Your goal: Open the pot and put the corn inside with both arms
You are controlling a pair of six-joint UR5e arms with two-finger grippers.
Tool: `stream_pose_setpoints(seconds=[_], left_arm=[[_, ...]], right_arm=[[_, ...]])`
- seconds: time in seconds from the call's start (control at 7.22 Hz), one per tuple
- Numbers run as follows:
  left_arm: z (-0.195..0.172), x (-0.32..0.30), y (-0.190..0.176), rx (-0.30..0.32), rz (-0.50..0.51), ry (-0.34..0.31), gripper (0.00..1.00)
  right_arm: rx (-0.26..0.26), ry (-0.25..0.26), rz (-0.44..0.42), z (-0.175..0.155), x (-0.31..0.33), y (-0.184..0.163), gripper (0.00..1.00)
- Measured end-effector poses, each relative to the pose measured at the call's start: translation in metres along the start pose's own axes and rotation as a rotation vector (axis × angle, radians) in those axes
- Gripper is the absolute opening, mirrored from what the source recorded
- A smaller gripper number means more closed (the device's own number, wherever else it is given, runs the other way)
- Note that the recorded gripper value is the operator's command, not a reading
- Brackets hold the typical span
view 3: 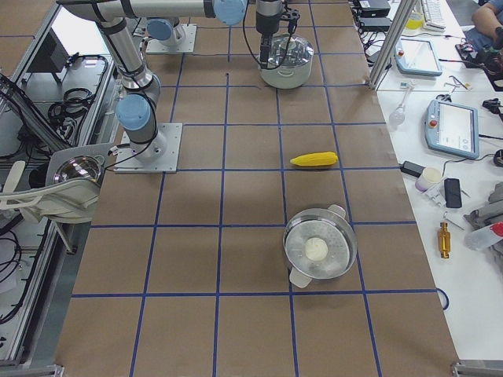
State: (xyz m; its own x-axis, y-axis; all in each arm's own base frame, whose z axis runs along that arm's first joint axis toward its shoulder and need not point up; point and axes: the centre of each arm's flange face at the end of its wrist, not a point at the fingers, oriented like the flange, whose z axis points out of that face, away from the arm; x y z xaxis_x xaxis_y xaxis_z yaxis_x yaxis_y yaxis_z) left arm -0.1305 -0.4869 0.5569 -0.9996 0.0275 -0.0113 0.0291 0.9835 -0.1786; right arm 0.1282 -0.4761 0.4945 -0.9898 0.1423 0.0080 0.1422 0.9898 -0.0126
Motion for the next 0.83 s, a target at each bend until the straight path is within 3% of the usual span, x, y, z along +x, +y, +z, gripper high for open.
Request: stream_pose_setpoints(seconds=[0.83], left_arm=[[0.0104,-0.0004,-0.0036,-0.058,-0.003,0.000,1.00]], right_arm=[[0.000,0.002,-0.003,0.0004,0.0002,-0.0003,1.00]])
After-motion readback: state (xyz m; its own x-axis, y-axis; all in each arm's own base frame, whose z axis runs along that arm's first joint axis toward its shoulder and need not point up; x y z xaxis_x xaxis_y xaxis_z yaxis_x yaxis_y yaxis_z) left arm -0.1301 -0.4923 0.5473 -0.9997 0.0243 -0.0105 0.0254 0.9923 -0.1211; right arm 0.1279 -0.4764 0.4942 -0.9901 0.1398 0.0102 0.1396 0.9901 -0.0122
